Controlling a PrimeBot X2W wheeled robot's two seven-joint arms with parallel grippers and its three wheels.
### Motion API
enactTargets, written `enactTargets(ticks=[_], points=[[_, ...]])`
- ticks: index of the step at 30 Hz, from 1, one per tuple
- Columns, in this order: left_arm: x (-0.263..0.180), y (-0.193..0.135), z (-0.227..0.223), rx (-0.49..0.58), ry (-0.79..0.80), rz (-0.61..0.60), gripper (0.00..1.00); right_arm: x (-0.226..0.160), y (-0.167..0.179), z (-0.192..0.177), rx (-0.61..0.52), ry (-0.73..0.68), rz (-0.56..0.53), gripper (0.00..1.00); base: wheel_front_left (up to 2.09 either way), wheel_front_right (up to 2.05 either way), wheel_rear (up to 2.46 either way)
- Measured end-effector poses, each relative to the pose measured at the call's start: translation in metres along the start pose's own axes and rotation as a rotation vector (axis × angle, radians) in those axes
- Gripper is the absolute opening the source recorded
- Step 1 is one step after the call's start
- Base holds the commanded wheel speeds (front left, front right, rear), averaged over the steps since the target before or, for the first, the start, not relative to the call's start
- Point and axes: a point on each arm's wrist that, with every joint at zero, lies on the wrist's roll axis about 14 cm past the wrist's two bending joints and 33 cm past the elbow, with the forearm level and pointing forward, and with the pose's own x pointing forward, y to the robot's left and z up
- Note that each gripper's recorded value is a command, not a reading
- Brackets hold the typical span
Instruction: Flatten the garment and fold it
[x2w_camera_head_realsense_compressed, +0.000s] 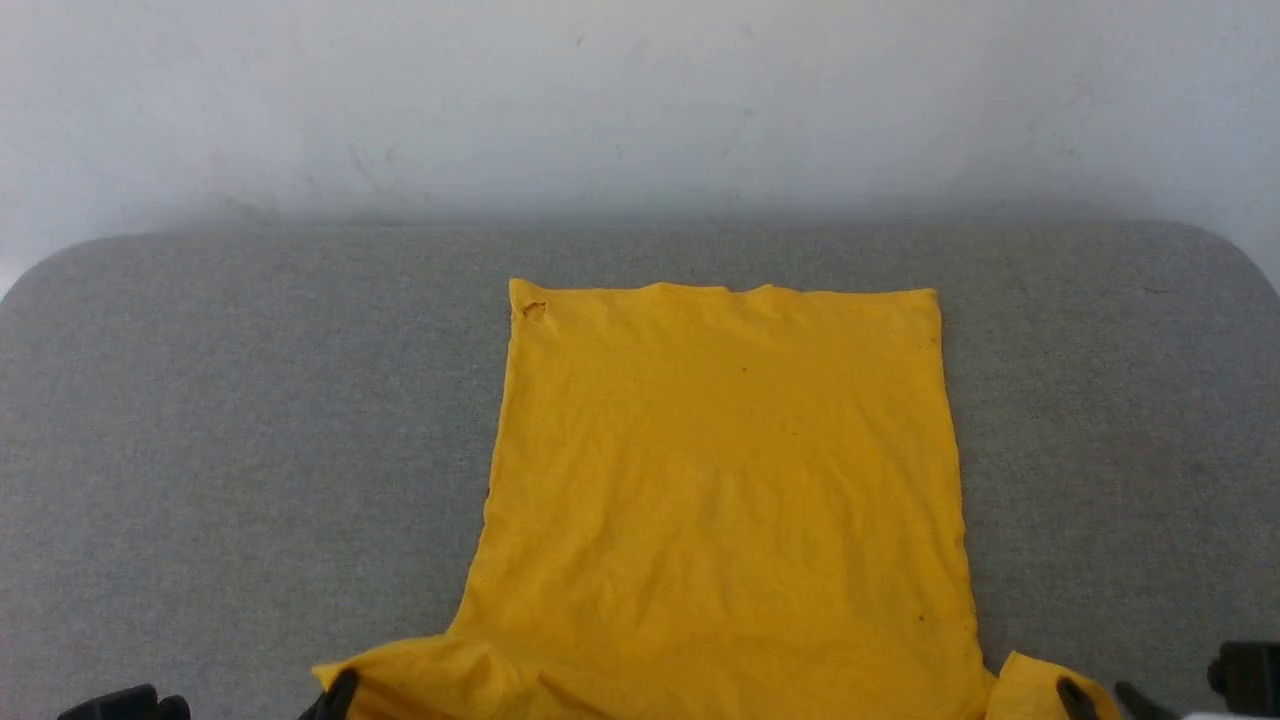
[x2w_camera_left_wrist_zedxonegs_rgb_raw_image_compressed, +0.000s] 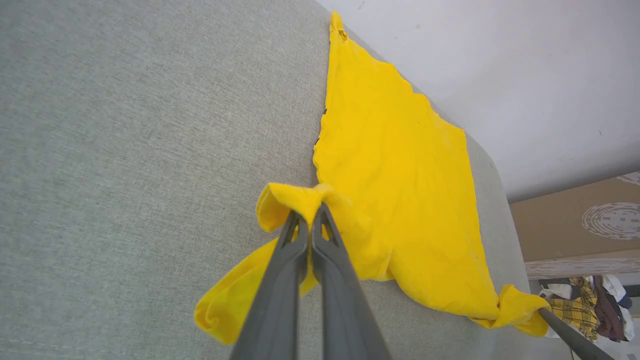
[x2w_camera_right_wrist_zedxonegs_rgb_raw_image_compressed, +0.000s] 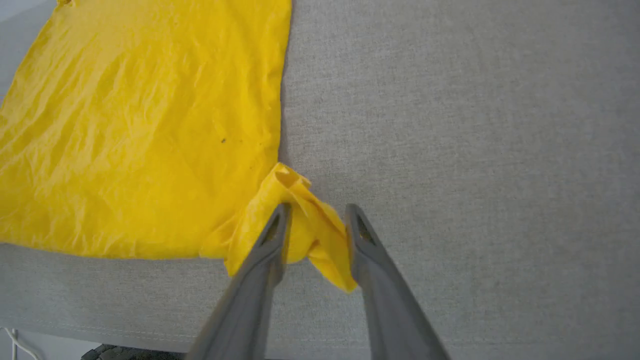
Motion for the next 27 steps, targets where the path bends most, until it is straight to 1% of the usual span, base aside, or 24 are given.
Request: enactTargets(ticks=[2, 3, 5, 9, 11, 13, 15, 16, 18, 20, 23, 25, 27], points=[[0.008, -0.005, 0.001, 0.013, 0.001, -0.016, 0.0, 0.009, 0.009, 0.021, -0.027, -0.059, 0.02, 1.0, 0.0, 0.0, 0.0], [0.012, -0.007, 0.002, 0.012, 0.0, -0.024, 0.0, 0.012, 0.013, 0.037, -0.042, -0.105, 0.031, 1.0, 0.0, 0.0, 0.0], [0.02, -0.011, 0.003, 0.009, 0.005, -0.037, 0.0, 0.018, 0.019, 0.078, -0.082, -0.224, 0.042, 1.0, 0.0, 0.0, 0.0], [0.035, -0.013, 0.007, 0.023, 0.01, -0.044, 0.0, 0.022, 0.03, 0.165, -0.198, -0.451, 0.047, 1.0, 0.0, 0.0, 0.0], [0.044, -0.014, 0.008, 0.03, 0.014, -0.047, 0.0, 0.025, 0.042, 0.201, -0.25, -0.53, 0.06, 1.0, 0.0, 0.0, 0.0], [0.052, -0.015, 0.011, 0.036, 0.011, -0.054, 0.0, 0.032, 0.056, 0.23, -0.275, -0.574, 0.09, 1.0, 0.0, 0.0, 0.0], [0.06, -0.017, 0.013, 0.04, 0.013, -0.065, 0.0, 0.044, 0.07, 0.253, -0.356, -0.581, 0.103, 1.0, 0.0, 0.0, 0.0], [0.064, -0.018, 0.014, 0.044, 0.015, -0.069, 0.0, 0.05, 0.075, 0.265, -0.375, -0.585, 0.107, 1.0, 0.0, 0.0, 0.0], [0.073, -0.02, 0.016, 0.054, 0.017, -0.081, 0.0, 0.066, 0.082, 0.286, -0.377, -0.582, 0.113, 1.0, 0.0, 0.0, 0.0], [0.082, -0.02, 0.017, 0.06, 0.024, -0.087, 0.0, 0.087, 0.084, 0.3, -0.395, -0.548, 0.101, 1.0, 0.0, 0.0, 0.0], [0.094, -0.018, 0.014, 0.053, 0.042, -0.089, 0.0, 0.126, 0.077, 0.301, -0.367, -0.429, 0.078, 1.0, 0.0, 0.0, 0.0], [0.101, -0.015, 0.012, 0.044, 0.052, -0.082, 0.0, 0.152, 0.069, 0.293, -0.339, -0.343, 0.058, 1.0, 0.0, 0.0, 0.0], [0.107, -0.008, 0.009, 0.042, 0.064, -0.067, 0.0, 0.178, 0.062, 0.277, -0.316, -0.241, 0.041, 1.0, 0.0, 0.0, 0.0]])
